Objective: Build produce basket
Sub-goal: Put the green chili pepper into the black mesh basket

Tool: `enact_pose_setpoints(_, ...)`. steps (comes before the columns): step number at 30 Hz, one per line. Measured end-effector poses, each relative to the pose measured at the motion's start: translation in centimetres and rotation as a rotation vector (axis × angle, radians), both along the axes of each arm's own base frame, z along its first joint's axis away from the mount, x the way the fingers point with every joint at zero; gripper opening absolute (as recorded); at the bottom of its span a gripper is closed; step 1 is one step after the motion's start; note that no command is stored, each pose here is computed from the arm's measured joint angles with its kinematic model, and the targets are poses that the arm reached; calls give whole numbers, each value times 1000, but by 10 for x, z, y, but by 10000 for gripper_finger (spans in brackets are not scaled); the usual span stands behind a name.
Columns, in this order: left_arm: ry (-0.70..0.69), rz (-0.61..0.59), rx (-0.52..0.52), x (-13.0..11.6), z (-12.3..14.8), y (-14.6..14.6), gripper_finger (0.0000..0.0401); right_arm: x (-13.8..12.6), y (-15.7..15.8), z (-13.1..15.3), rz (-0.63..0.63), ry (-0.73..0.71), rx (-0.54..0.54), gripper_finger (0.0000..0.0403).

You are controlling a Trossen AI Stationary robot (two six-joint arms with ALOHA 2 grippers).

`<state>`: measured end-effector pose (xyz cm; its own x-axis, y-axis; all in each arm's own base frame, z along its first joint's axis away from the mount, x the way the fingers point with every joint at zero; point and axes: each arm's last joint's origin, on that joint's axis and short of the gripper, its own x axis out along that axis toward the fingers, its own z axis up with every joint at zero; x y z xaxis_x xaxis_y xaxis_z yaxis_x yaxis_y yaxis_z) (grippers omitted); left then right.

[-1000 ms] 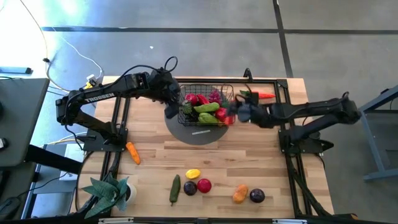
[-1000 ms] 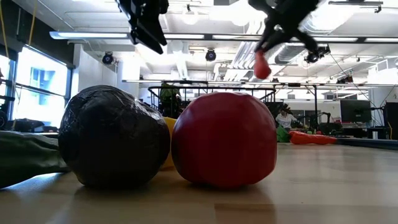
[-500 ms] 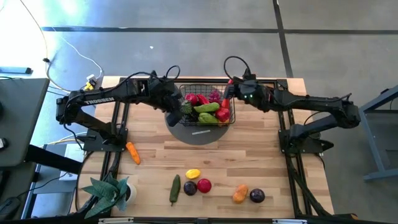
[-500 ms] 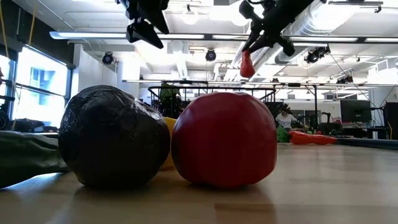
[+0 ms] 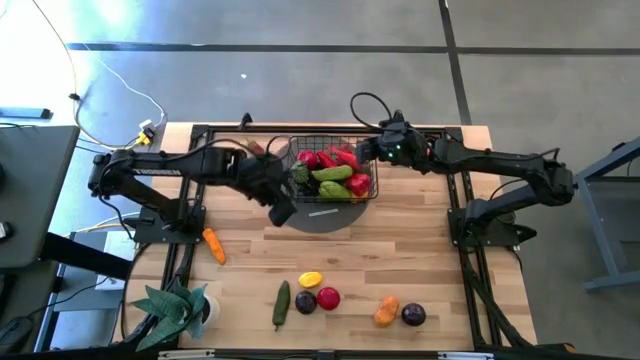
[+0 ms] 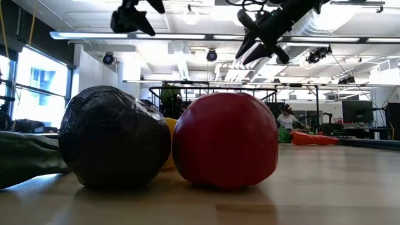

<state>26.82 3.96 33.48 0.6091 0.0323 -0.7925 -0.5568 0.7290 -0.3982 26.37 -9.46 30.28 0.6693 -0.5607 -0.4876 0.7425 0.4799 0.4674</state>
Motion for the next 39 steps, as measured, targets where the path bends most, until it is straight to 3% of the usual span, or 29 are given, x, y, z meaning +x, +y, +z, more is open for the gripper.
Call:
enact_pose_setpoints(11, 30, 103, -80, 2, -11, -48, 236, 0, -7, -1, 82, 44, -41, 168)
enact_pose_setpoints(21, 46, 297, -143, -4, -28, -83, 236, -1, -9, -1, 128, 62, -58, 170)
enact_pose_setpoints(39, 232, 437, -217, 15, -89, -147, 236, -1, -9, -1, 160, 69, -65, 170)
